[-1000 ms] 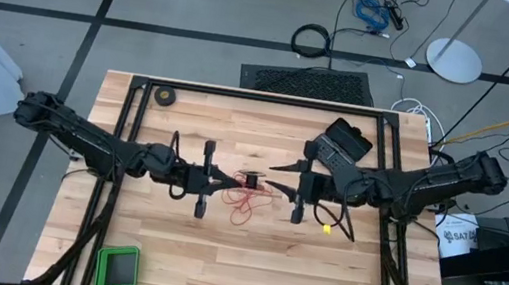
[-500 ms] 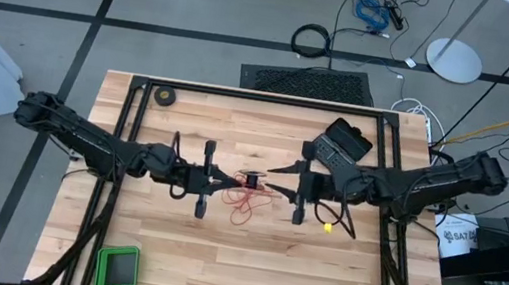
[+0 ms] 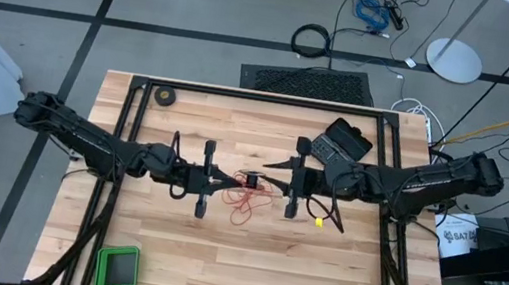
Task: Coil cords
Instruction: Coil the red wire into the spool
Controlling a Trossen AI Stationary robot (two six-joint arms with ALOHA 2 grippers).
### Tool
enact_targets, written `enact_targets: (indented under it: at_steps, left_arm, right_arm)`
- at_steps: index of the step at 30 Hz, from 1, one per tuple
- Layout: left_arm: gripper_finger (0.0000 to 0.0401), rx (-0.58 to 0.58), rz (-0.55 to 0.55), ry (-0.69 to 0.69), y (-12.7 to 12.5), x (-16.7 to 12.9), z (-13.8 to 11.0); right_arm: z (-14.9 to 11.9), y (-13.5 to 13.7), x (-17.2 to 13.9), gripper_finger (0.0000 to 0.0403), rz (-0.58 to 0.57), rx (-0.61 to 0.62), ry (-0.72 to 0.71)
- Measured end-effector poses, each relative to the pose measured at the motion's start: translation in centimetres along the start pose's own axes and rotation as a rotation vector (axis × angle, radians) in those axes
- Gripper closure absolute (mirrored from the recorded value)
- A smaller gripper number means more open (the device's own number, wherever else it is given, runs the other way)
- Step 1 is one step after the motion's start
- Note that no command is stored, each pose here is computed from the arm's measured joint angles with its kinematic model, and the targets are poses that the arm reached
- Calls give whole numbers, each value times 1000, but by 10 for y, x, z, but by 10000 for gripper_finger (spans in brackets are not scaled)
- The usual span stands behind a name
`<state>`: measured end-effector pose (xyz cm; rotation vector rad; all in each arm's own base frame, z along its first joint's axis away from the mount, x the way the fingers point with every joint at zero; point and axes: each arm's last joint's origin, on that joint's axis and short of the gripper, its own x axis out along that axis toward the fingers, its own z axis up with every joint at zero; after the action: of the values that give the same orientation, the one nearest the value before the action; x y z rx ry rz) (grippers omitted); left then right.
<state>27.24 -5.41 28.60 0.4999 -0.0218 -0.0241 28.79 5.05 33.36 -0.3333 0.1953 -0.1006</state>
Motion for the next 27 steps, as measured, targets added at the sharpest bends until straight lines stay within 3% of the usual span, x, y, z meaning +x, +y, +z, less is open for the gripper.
enact_targets:
  at_steps: [9,16,21,27]
  left_arm:
    - [401,-28,7,-15,1,0,2]
    - [397,-31,11,-23,1,0,2]
    - [355,-34,22,-46,0,-5,9]
    - [310,-17,113,-40,1,-29,32]
  right_arm:
    - [-1,1,1,395,65,-13,-14]
    - [-1,-1,1,402,54,-25,-15]
    - [4,-5,-3,402,-12,12,-37]
    - [12,-10,-6,403,-54,75,-101]
